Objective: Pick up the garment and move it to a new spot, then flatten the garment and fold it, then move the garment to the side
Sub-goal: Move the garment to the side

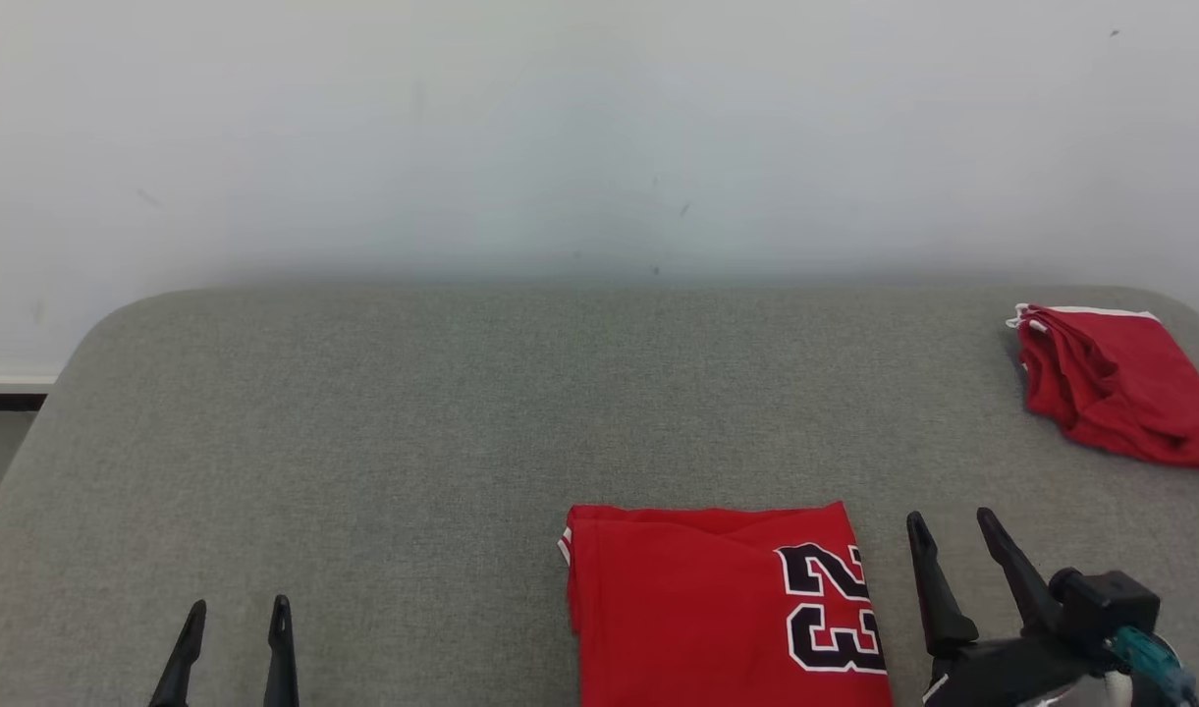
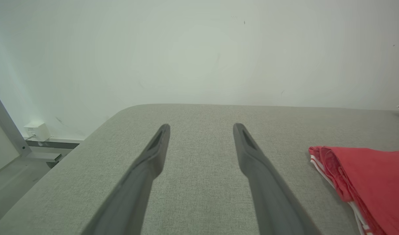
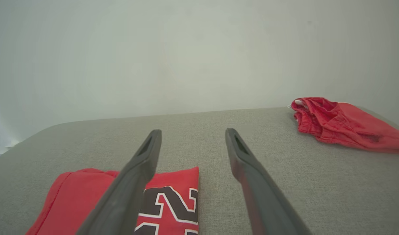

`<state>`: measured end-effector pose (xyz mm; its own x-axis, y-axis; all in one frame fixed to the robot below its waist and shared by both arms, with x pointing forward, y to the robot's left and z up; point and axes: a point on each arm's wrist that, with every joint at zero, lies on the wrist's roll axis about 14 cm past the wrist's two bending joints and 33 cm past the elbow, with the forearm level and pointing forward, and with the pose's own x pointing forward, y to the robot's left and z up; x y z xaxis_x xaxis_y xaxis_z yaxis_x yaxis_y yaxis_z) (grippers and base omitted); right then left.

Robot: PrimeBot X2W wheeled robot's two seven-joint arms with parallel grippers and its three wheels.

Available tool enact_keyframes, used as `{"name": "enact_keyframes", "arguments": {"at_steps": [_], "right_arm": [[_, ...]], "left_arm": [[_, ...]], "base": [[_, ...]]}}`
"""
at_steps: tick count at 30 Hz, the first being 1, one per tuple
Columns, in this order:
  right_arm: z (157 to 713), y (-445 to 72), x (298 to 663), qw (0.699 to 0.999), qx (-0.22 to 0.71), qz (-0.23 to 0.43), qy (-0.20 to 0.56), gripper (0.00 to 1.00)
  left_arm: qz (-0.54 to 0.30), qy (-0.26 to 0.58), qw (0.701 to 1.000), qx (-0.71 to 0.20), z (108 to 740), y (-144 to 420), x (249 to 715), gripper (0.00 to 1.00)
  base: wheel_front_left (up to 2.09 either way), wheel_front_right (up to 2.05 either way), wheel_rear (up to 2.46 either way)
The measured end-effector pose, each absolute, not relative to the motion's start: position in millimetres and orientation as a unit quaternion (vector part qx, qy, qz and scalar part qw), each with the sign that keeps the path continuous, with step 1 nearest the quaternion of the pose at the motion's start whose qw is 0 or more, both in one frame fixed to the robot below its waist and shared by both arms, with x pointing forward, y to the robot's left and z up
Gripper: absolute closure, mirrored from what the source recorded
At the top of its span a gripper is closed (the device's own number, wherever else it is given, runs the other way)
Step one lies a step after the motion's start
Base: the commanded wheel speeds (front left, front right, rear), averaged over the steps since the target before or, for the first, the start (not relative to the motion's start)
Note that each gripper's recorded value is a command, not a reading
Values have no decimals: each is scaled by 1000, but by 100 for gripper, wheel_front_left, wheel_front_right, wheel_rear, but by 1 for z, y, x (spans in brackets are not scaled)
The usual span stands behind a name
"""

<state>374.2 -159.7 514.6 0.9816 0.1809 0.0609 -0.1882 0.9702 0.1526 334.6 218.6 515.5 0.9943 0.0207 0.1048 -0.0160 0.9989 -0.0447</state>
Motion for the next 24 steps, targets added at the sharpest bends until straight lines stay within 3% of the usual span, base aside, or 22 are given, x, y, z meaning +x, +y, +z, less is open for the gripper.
{"name": "enact_keyframes", "arguments": {"at_steps": [15,24], "right_arm": [[419,-137,387,976,52,117,175,0],[383,-124,380,962,50,122,241,0]], "left_arm": [[23,-43,998,-32,509,223,337,0],[29,-38,998,-31,506,226,341,0]], "base": [[0,0,0],[0,0,0]]}}
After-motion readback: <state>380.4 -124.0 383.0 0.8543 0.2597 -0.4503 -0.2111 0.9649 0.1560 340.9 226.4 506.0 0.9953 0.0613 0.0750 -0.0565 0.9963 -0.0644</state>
